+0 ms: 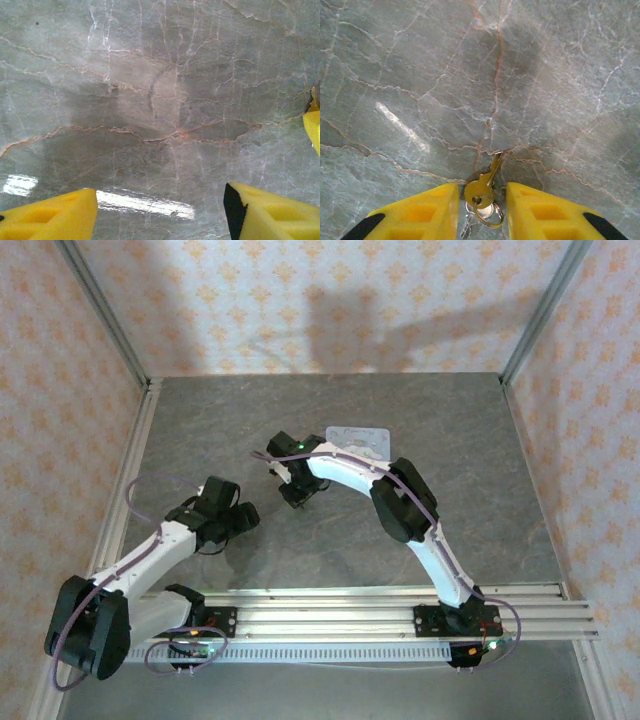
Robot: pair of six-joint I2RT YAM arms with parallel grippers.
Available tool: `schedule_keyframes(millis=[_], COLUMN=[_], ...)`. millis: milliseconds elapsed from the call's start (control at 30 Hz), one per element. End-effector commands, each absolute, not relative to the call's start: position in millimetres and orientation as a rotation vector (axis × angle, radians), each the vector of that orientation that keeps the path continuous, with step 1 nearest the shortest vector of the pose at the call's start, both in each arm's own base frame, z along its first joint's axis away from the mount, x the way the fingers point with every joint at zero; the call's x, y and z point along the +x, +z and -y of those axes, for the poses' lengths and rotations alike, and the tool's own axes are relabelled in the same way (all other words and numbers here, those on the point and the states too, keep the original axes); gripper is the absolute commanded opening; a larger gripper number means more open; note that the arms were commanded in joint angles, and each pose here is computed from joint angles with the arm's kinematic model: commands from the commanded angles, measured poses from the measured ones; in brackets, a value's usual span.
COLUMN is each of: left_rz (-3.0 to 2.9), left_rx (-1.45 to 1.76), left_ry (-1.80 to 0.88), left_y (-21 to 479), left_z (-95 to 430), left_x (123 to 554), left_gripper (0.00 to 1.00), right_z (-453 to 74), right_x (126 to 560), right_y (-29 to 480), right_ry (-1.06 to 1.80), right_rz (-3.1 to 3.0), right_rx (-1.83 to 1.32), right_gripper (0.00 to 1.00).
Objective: Unlock the padlock with the key
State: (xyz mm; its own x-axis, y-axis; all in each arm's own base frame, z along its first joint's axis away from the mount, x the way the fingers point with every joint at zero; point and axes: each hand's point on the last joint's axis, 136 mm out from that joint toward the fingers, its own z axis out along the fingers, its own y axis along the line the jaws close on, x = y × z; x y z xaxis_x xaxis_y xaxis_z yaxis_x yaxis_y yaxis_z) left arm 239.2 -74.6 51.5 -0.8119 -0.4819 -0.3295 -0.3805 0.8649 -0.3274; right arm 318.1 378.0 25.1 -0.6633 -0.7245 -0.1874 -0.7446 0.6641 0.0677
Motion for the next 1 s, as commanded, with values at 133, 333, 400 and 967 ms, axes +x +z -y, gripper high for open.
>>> schedule_keyframes(millis=[133,333,400,967], left_rz=[-2.634,-2.594,-2.591,-2.545], left_rx=[-0.609,-0.617,-0.632,-0.585], left_ry=[-0.352,-0.382,-0.377,-0.466], left_y=[61,72,72,75], left_z=[74,76,74,81], left_x=[239,242,241,237], left_gripper=[0.68,0.68,0.68,0.68], right_z=[-362,-361,-360,-374], right_x=[302,303,305,317], right_y=[19,24,27,68], right_ry=[0.139,0.14,0.136,0.514], right_rz=[-2.753,-2.716,-2.696,-2.608], right_rx=[-1.262,-1.261,-1.263,-1.078], right_gripper=[0.12,0.01,0.0,0.0])
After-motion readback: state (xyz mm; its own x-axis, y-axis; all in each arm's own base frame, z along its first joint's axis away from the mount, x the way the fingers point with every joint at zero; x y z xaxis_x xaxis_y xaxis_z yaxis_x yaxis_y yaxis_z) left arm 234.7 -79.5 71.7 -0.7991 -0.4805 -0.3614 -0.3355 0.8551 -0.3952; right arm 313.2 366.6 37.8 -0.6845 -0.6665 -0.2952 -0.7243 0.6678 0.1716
